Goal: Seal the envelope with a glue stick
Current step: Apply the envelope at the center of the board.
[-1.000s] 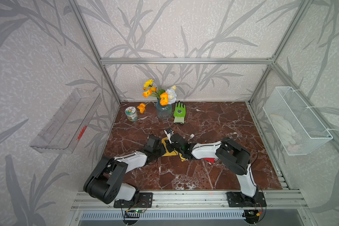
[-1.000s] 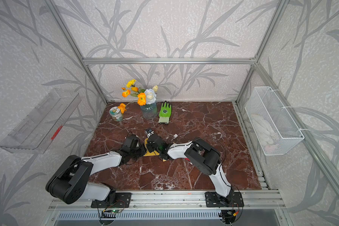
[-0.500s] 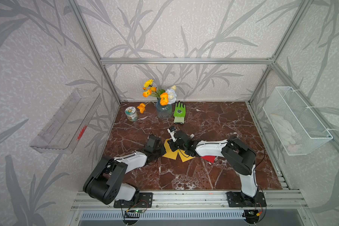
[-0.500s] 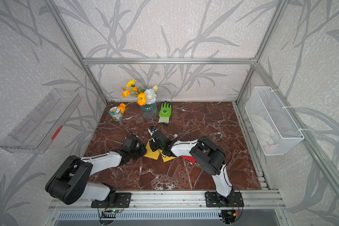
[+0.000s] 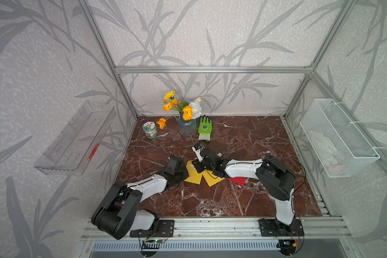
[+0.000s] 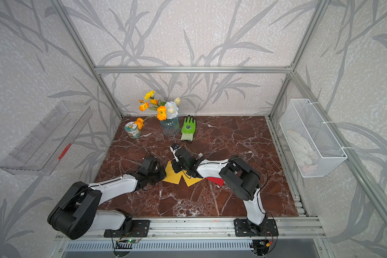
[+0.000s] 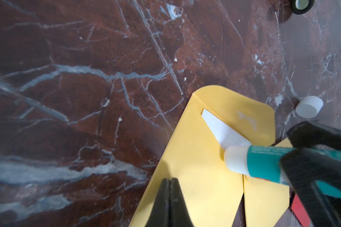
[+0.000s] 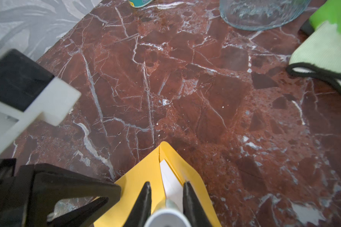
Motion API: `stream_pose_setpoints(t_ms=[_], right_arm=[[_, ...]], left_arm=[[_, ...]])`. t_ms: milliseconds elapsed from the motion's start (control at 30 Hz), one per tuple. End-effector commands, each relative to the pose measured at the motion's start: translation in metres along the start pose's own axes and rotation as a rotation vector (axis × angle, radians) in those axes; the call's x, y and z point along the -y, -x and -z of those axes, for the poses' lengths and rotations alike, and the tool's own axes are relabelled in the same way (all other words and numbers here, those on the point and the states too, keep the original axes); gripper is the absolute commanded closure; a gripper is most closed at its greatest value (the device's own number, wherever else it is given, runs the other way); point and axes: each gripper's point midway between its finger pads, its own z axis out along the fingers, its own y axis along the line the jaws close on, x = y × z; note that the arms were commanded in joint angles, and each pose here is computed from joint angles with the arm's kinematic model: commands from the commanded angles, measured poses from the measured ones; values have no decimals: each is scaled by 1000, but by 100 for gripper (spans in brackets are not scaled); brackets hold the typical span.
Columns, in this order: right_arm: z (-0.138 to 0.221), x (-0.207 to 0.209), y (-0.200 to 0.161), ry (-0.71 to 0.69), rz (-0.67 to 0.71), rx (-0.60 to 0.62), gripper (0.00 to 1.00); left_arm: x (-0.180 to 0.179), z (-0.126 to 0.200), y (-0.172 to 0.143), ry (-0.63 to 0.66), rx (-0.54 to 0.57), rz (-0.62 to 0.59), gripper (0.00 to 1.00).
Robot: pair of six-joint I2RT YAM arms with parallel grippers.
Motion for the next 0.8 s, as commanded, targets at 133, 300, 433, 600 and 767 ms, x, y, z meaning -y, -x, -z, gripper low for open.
stream_pose_setpoints(t_ms=[133, 300, 433, 600, 767], right_arm=[[-8, 7, -32, -48, 17, -62, 100], [-15, 5, -39, -53, 70, -65, 100], [-20, -3, -43, -68, 164, -74, 100], [-24, -6, -49, -89, 235, -80, 100], [-28, -9, -56, -74, 245, -86, 100]], left_arm=[[-63, 11, -54, 247, -196, -4, 100], [-38, 20, -42, 153, -171, -18, 96], [-29, 17, -41, 121, -184, -41, 95], [-17, 7, -41, 38, -175, -25, 95], [6, 11, -22, -58, -91, -40, 94]])
